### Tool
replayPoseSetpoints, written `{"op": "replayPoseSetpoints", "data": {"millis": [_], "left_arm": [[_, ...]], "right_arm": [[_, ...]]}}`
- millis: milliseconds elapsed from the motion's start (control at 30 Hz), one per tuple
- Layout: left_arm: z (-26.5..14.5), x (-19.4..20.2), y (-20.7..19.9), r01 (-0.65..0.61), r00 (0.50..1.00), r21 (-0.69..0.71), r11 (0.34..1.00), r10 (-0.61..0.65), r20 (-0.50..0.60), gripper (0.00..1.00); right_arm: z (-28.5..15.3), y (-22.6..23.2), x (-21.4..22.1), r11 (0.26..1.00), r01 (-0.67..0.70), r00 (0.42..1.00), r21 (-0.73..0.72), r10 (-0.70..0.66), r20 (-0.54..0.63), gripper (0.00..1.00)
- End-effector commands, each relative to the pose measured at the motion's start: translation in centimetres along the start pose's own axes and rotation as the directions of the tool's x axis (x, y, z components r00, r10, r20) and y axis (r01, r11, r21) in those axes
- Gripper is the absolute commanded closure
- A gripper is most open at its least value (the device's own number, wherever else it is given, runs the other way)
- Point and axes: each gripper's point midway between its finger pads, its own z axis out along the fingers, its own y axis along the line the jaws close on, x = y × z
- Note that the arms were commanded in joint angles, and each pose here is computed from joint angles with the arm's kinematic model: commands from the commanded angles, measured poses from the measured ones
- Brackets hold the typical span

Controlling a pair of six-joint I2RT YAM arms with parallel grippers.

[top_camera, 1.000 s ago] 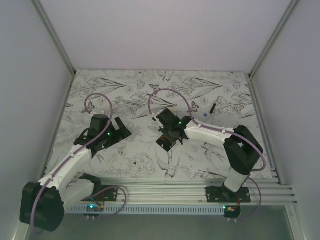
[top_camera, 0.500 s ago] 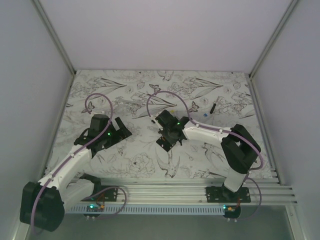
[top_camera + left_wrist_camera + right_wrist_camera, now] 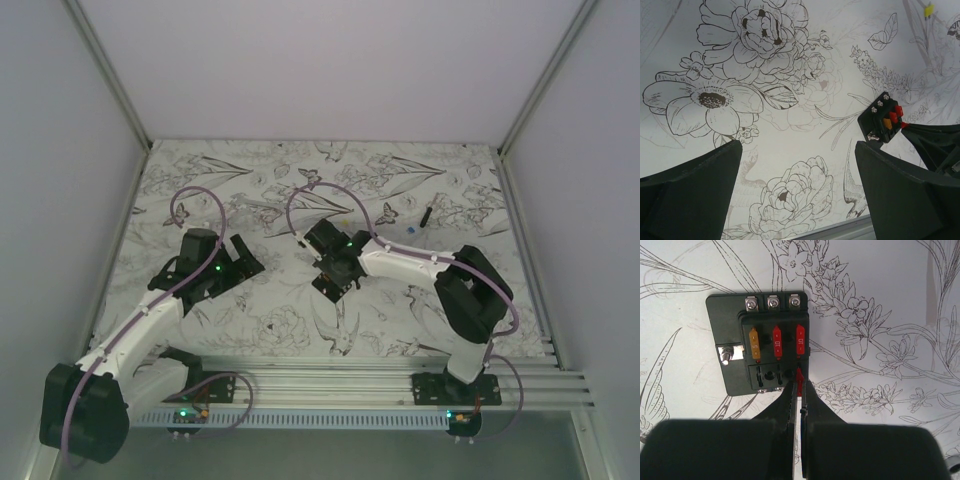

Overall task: Snap on the fuse box
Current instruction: Install the fuse at the fuse box base.

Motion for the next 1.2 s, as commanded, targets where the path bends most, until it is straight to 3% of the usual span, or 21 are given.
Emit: {"op": "replayPoseSetpoints", "data": {"millis": [0,433,1167], "left_arm": [[-0.2,0.1,0.0,0.014,1.0,-0.008,1.0,-0.015,-0.021,0.0],[-0.6,0.1,0.0,0.015,1.0,0.0,1.0,-0.015,-0.008,0.0],[-0.9,0.0,0.0,0.017,1.0,0.005,1.0,-0.017,0.004,0.0]], "right_arm": [[0.4,0.4,0.4,0.999,0.05,0.998,0.008,-0.049,-0.039,1.0],[0.2,1.3,1.5,0.992,0.127,0.988,0.024,-0.124,-0.095,1.0],[1.5,1.8,4.3,0.997,0.024,0.991,-0.072,-0.033,-0.127,1.0]]}}
